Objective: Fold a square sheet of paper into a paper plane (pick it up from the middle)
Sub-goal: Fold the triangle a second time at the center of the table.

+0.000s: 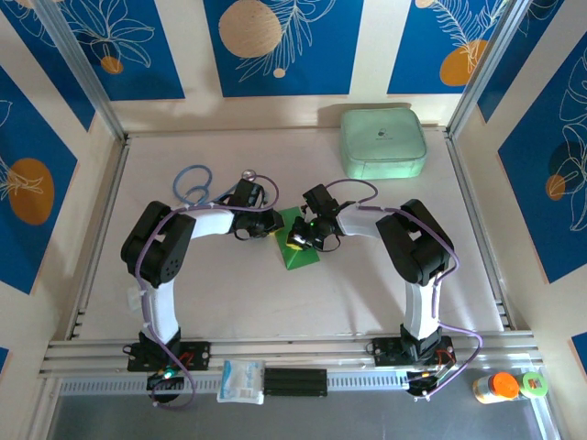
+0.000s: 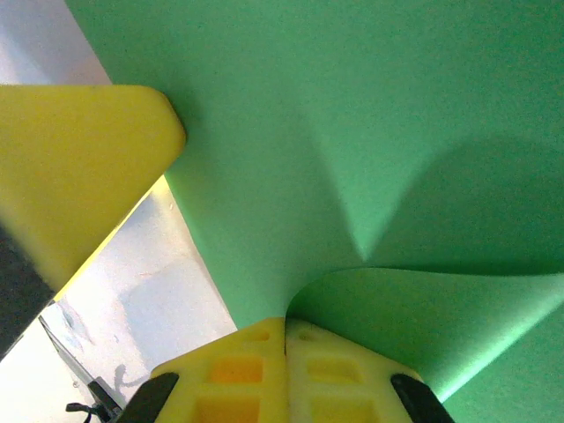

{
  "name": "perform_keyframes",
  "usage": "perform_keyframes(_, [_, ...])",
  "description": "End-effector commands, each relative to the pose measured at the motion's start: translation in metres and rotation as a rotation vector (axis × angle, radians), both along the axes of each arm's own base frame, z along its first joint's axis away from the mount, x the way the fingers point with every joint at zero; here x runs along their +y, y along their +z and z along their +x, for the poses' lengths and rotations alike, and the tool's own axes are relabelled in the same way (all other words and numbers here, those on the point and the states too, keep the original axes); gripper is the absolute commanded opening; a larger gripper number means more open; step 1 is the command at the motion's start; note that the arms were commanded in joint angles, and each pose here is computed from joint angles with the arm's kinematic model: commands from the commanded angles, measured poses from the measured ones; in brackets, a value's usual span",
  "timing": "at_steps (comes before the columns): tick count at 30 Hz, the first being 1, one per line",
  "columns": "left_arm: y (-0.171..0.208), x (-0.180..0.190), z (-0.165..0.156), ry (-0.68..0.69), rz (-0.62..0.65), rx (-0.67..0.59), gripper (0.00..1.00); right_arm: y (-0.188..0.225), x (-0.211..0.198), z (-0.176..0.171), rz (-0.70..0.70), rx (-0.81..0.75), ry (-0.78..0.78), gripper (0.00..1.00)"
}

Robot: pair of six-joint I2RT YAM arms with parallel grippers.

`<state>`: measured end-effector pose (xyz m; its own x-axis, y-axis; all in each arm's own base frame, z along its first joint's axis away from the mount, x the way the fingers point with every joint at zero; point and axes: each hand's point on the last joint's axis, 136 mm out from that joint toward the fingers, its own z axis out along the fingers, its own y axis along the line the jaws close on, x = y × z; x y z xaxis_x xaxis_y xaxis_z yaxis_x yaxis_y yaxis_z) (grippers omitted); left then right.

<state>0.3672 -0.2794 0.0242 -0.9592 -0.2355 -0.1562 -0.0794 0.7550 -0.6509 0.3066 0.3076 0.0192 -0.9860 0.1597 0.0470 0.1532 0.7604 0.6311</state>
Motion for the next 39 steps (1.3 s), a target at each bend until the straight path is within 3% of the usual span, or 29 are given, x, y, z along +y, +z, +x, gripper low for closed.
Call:
perform_keyframes(1, [-0.029,0.011,-0.018,0.008,0.041,0.101,0.2,0.0,0.006,0.001,0.013,-0.006,0.022,0.02])
perform_keyframes(21, [-0.024,0.009,-0.016,0.005,0.034,0.096,0.2,-0.012,0.0,-0.003,-0.029,0.036,0.008,0.05])
perform_keyframes(31, [0.01,0.008,0.008,-0.004,0.054,0.033,0.22,-0.022,-0.006,-0.007,-0.049,0.089,-0.02,0.2])
perform_keyframes(39, [0.051,0.05,0.035,0.135,0.084,-0.049,0.28,-0.023,-0.007,-0.007,-0.054,0.099,-0.029,0.36])
